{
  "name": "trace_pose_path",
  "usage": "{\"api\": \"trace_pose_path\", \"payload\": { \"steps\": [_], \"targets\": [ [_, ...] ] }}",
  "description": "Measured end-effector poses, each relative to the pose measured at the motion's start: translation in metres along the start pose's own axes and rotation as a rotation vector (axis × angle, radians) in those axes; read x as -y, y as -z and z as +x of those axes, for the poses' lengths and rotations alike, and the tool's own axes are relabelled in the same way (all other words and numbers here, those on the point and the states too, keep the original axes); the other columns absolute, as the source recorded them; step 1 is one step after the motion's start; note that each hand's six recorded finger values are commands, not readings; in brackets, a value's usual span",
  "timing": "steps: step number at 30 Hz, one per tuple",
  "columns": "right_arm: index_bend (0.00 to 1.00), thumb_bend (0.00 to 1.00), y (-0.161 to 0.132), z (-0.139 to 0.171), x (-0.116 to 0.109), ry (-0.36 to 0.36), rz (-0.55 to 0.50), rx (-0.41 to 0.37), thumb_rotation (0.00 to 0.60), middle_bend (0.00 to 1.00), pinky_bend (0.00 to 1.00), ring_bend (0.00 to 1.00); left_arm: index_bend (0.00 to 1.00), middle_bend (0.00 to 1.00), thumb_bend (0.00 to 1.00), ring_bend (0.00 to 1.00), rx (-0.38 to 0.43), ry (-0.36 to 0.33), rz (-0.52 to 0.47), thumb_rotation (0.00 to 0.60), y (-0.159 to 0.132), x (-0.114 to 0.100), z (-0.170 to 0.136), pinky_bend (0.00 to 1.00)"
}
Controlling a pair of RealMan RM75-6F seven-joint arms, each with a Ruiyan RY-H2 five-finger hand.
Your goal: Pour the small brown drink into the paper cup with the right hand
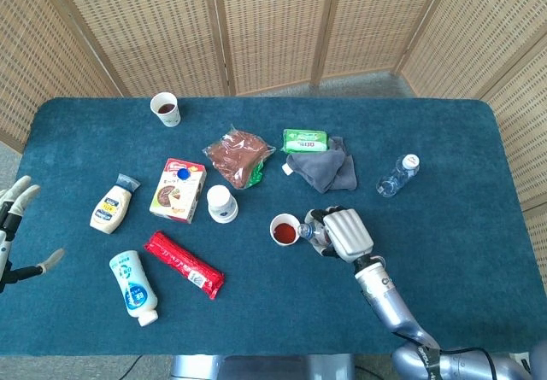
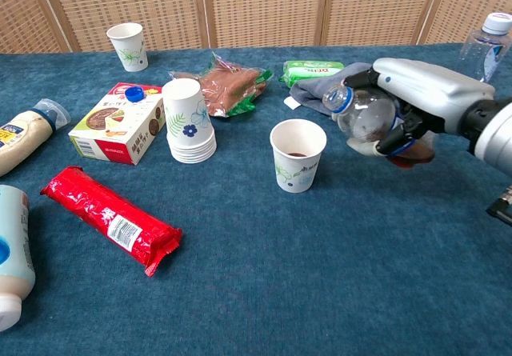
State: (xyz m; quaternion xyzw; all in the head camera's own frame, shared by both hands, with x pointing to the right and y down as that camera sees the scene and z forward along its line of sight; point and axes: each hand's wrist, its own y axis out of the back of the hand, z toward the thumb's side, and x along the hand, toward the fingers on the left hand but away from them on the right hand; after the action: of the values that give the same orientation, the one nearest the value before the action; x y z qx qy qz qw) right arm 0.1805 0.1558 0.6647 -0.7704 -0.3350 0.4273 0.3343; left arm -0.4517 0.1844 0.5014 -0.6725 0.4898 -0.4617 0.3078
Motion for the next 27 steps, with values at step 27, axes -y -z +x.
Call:
{"api": "trace_pose_path", "payload": {
  "steps": [27],
  "targets": [
    [0.41,0.69,-0.024,-0.025,0.011,0.0,0.343,-0.011,0.6,0.6,0.81,0.5,0.0,0.0,0.26,0.0,0.003,-0.001,-0.02,0.6,0.004,-0.005,-0.002,0.0]
  ]
}}
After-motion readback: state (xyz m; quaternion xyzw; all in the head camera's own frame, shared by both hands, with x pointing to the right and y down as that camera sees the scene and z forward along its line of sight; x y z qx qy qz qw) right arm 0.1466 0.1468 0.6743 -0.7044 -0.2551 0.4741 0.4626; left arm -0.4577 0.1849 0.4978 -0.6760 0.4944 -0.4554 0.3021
